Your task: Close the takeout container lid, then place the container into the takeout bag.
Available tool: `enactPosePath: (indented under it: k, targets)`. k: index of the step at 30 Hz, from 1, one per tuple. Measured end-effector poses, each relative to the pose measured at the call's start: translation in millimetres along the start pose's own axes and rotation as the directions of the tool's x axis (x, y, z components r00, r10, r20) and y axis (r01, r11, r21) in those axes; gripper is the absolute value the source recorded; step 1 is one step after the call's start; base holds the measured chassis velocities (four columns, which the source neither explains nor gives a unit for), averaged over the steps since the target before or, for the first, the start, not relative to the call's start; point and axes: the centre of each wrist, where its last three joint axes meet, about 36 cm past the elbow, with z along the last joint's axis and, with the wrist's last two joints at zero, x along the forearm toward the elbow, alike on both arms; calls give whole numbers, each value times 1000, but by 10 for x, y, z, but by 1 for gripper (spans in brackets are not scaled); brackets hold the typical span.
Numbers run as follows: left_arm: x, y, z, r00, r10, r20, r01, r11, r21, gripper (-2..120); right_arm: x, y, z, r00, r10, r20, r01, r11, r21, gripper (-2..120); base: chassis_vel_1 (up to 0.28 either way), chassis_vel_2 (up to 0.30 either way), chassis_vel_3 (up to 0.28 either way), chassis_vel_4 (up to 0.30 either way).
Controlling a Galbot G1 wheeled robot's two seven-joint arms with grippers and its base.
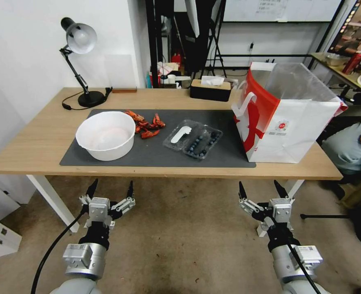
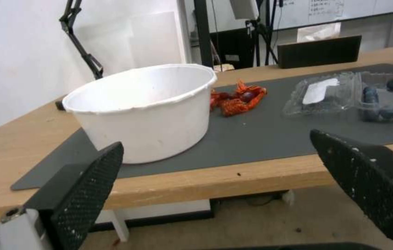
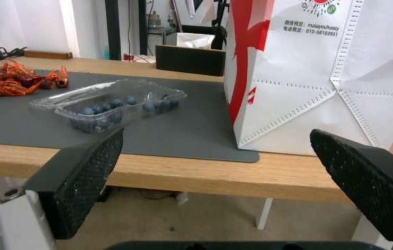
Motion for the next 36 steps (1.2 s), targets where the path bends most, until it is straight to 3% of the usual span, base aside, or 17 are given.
enactPosePath:
  k: [29,31,32,34,36]
  targets:
    - [-17,-20,-11,1000,0,-1,0,1000,10,100,-31,-12,-40,1000,7,1,-7,1000,-8,100,0,0,0,0]
    - [-122,-153,-121,1000,3,-3,-3,997,82,100,-90,-38,-123,1000,22,-6,-23,999,-28,100,0,0,0,0]
    - [-122,-153,-121,1000,3,-3,-3,997,82,100,-90,-38,-123,1000,22,-6,-23,999,-28,100,0,0,0,0]
    - [-287,-376,-354,1000,25,6,-26,979,204,100,-192,-88,-278,999,45,3,-45,998,-51,100,0,0,0,0]
    - [-316,-406,-390,1000,28,14,-31,974,225,100,-216,-91,-301,999,47,-1,-47,997,-61,100,0,0,0,0]
